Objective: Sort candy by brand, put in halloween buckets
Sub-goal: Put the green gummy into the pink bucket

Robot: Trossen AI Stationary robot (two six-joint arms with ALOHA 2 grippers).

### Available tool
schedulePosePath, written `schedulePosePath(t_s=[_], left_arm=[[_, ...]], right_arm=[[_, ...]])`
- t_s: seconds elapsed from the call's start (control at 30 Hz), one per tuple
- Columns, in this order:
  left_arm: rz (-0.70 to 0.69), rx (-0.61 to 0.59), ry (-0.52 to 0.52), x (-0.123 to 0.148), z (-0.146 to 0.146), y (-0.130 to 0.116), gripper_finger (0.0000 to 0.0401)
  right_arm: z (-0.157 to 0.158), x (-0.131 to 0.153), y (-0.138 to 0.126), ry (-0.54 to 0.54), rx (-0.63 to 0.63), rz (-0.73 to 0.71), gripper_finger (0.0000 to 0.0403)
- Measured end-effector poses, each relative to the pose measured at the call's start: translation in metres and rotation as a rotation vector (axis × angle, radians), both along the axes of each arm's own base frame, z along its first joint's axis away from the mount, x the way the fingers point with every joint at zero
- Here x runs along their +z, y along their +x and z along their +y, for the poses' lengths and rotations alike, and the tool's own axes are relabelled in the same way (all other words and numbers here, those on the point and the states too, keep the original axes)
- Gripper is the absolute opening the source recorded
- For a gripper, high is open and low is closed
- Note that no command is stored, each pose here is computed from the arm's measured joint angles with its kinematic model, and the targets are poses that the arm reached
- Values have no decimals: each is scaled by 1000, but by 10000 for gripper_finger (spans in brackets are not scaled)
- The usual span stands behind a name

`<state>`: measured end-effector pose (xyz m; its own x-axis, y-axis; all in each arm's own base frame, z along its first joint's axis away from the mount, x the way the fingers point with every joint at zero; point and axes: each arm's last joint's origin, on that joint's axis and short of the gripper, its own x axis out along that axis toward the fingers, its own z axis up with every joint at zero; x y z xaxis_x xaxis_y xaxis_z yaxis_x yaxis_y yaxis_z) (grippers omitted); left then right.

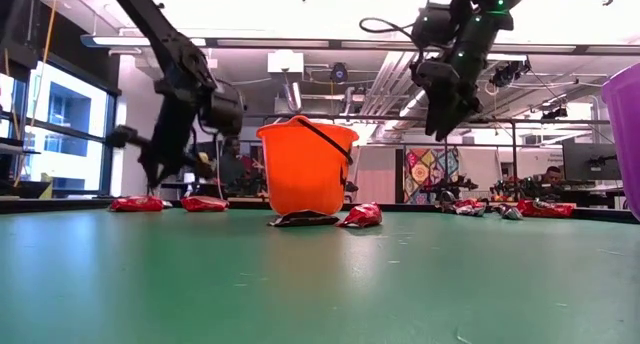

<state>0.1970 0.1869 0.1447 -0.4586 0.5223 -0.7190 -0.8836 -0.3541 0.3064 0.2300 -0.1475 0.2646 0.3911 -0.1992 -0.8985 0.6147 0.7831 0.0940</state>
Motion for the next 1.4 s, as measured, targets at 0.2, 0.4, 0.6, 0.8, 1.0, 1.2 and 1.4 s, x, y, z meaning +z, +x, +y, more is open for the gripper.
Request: schedulePosePath(t_s=[0.2, 0.4, 0.6, 0.8, 1.0, 1.2, 1.4], left_arm=[[-69, 161, -11, 12, 17, -28, 0], [-52, 360, 166, -1, 27, -37, 0], [22, 464, 275, -30, 21, -40, 0], [37, 453, 419, -41, 12, -29, 0], [76, 340, 412, -48, 10, -17, 0], [-18, 427, 264, -38, 14, -23, 0], [0, 85, 113, 28, 11, -17, 0]], right_arm=[[-5, 5, 7, -46, -15, -87, 203], [-7, 7, 10, -60, -38, -132, 203], [-6, 6, 9, -40, -64, -128, 203], [-6, 6, 9, -21, -99, -137, 203], [-5, 6, 9, 7, -99, -146, 203], [-3, 5, 8, 63, -105, -145, 203], [-3, 5, 8, 46, -86, -142, 203]])
